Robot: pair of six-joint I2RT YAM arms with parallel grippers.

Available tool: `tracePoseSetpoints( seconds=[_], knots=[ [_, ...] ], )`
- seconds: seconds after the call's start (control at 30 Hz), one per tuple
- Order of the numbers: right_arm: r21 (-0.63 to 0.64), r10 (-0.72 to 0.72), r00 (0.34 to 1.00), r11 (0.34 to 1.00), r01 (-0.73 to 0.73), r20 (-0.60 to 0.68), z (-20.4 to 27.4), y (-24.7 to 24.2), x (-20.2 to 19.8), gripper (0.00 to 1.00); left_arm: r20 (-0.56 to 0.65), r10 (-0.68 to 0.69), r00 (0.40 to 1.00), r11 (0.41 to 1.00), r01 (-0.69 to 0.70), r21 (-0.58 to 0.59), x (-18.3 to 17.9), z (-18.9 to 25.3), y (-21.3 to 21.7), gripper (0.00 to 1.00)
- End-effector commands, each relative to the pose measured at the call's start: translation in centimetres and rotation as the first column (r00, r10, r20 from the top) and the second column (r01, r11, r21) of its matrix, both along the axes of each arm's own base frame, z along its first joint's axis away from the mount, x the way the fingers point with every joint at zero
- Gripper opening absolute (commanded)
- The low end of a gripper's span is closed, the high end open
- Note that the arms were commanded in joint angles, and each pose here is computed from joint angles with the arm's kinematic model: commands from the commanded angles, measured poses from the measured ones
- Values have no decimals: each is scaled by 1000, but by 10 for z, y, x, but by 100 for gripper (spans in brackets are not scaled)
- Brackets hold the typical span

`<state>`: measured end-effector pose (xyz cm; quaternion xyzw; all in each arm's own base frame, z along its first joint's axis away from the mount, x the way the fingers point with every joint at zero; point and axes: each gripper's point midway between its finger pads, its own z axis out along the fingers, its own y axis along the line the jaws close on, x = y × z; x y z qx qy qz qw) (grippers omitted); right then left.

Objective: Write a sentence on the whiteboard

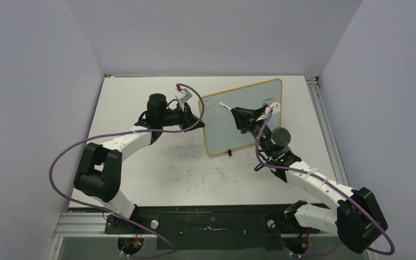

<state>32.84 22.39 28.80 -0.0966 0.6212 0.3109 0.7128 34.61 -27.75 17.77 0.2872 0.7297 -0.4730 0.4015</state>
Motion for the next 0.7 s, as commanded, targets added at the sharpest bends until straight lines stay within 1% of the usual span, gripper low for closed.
tracePoseSetpoints(
  seconds=[0.0,0.53,0.67],
  knots=[
    [34,23,999,999,-24,33,7,2,-1,5,56,-30,998,999,31,-28,3,22,-4,0],
    [36,35,999,999,-36,29,3,6,5,5,52,-31,998,999,32,-26,4,20,-4,0],
    [21,69,997,997,-70,35,4,13,3,5,51,-31,998,999,33,-25,4,20,-4,0]
  ],
)
